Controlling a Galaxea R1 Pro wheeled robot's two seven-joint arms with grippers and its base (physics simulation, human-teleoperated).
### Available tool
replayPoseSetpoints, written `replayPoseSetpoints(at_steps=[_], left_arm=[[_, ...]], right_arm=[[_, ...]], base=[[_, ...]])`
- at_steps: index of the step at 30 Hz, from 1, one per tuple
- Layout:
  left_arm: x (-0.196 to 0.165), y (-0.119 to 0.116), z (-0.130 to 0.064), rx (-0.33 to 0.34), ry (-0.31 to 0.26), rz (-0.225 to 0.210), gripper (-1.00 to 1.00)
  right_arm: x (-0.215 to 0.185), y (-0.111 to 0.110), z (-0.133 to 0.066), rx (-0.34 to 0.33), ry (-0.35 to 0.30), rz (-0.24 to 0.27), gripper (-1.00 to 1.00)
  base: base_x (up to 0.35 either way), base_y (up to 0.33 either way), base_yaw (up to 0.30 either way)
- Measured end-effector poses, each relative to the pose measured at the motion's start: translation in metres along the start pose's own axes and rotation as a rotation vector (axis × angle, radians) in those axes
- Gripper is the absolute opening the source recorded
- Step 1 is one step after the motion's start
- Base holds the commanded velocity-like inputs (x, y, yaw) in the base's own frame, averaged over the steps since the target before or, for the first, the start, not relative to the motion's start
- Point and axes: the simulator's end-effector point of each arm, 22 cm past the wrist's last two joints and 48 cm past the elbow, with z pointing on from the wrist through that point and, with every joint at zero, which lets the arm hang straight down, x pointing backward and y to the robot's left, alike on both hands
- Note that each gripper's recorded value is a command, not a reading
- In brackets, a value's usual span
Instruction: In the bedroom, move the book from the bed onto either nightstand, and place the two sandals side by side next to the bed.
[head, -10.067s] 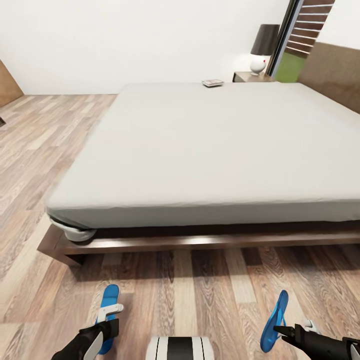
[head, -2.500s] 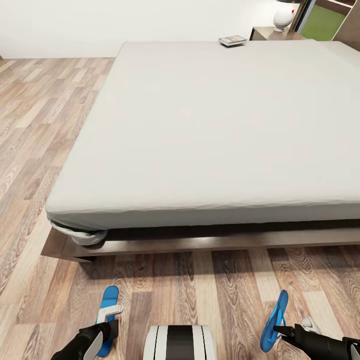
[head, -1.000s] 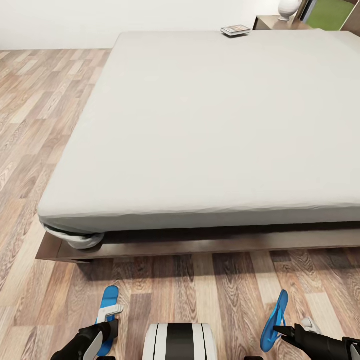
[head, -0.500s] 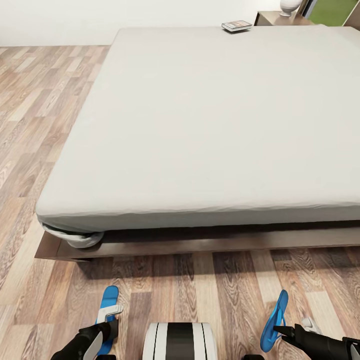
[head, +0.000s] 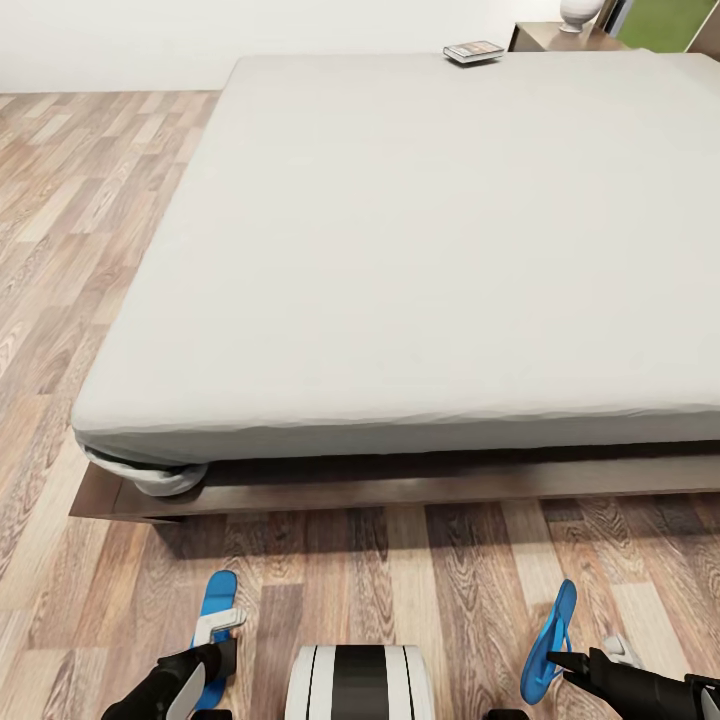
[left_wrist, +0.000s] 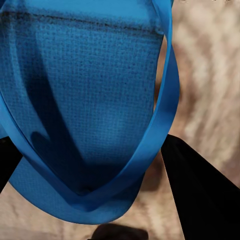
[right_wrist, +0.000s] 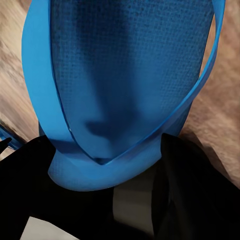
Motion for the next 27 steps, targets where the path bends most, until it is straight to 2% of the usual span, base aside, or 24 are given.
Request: replayPoseSetpoints(at_steps=[27], left_arm=[[0.0005, -0.0001, 0.0001, 0.001, 0.002, -0.001, 1.00]], right_arm=[[-0.0001, 0.0000, 0.0000, 0.000, 0.000, 0.000, -1.00]], base=[[-0.011, 0.000, 0.000]])
